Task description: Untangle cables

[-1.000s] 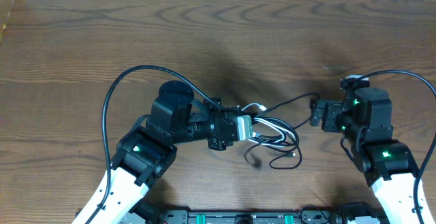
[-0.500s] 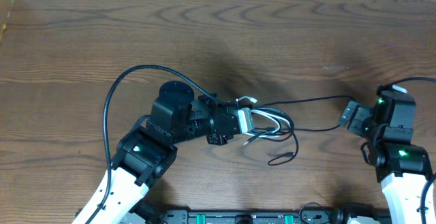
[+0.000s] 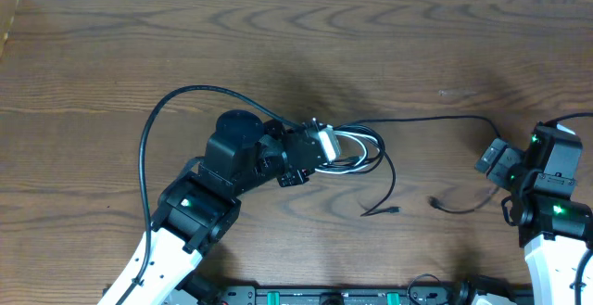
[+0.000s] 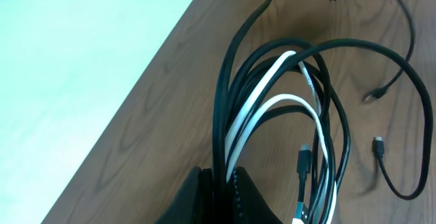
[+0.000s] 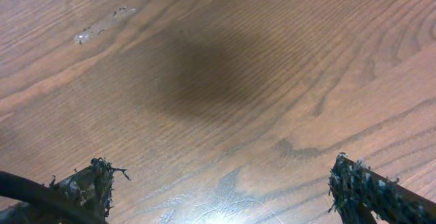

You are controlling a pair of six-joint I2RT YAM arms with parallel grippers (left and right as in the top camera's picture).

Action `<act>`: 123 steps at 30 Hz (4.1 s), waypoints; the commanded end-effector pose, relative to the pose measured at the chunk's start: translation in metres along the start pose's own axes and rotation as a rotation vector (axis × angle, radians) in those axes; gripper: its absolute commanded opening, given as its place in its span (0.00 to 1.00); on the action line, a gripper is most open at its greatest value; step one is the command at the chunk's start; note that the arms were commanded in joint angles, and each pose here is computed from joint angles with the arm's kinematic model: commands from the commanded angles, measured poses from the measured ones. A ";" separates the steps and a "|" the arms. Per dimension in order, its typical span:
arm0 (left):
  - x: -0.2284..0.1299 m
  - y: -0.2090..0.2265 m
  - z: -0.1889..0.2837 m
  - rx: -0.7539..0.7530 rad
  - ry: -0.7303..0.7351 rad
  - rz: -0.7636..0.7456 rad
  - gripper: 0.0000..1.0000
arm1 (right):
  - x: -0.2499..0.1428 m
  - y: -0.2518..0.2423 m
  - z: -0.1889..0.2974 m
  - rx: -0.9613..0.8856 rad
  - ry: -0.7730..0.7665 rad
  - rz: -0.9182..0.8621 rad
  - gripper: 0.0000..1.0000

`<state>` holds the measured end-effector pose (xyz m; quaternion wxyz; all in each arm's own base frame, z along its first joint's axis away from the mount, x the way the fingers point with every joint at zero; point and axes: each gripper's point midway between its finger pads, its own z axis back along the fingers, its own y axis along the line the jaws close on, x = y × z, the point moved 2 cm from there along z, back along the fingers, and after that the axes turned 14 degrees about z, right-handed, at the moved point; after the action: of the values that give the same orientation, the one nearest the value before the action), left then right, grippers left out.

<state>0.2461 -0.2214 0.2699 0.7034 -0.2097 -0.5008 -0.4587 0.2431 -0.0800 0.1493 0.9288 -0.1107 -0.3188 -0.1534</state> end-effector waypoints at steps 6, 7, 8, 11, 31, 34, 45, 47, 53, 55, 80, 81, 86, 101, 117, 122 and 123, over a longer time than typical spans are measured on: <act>0.003 0.005 0.003 0.029 -0.013 0.062 0.07 | 0.012 0.046 0.010 0.310 -0.054 0.122 0.99; 0.003 0.005 0.003 0.029 -0.014 0.078 0.08 | 0.013 0.057 0.015 0.390 -0.073 0.169 0.99; 0.003 0.005 0.003 0.029 -0.014 0.092 0.07 | 0.015 0.069 0.020 0.475 -0.100 0.222 0.99; 0.003 0.005 0.003 0.028 -0.013 0.136 0.07 | 0.017 0.099 0.041 0.704 -0.184 0.347 0.99; -0.014 0.048 0.011 0.339 -0.010 0.645 0.07 | 0.017 0.143 0.107 1.202 -0.379 0.483 0.99; -0.016 0.053 0.013 0.383 -0.033 0.770 0.07 | 0.020 0.147 0.118 1.271 -0.419 0.495 0.99; 0.009 0.030 0.005 0.164 -0.108 0.938 0.08 | 0.021 0.148 0.123 1.297 -0.442 0.504 0.99; 0.017 0.025 0.005 0.106 -0.129 0.932 0.07 | 0.023 0.148 0.123 1.295 -0.452 0.509 0.99; 0.032 0.018 0.005 0.019 -0.171 0.937 0.08 | 0.027 0.148 0.124 1.288 -0.482 0.525 0.99; 0.039 0.013 0.006 -0.026 -0.185 0.924 0.08 | 0.030 0.148 0.125 1.284 -0.502 0.533 0.99; 0.069 -0.015 -0.001 -0.300 -0.242 0.833 0.08 | 0.047 0.168 0.150 1.346 -0.634 0.606 0.99; 0.071 -0.018 -0.002 -0.314 -0.244 0.827 0.08 | 0.047 0.171 0.153 1.354 -0.642 0.618 0.98; 0.075 -0.023 -0.005 -0.332 -0.251 0.814 0.07 | 0.050 0.174 0.154 1.354 -0.628 0.589 0.96; 0.079 -0.022 -0.003 -0.334 -0.272 0.799 0.07 | 0.050 0.175 0.153 1.364 -0.572 0.525 0.93; 0.079 -0.022 -0.003 -0.334 -0.271 0.799 0.08 | 0.050 0.175 0.153 1.364 -0.571 0.525 0.93; 0.079 -0.022 -0.003 -0.334 -0.271 0.799 0.08 | 0.054 0.174 0.148 1.331 -0.552 0.490 0.87; 0.079 -0.022 -0.003 -0.335 -0.273 0.798 0.07 | 0.055 0.173 0.146 1.318 -0.541 0.469 0.87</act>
<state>0.2391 -0.2678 0.3333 0.7152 -0.5480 -0.3912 -0.1876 0.2585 0.1154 0.2744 0.6864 0.3748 -0.5305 0.3270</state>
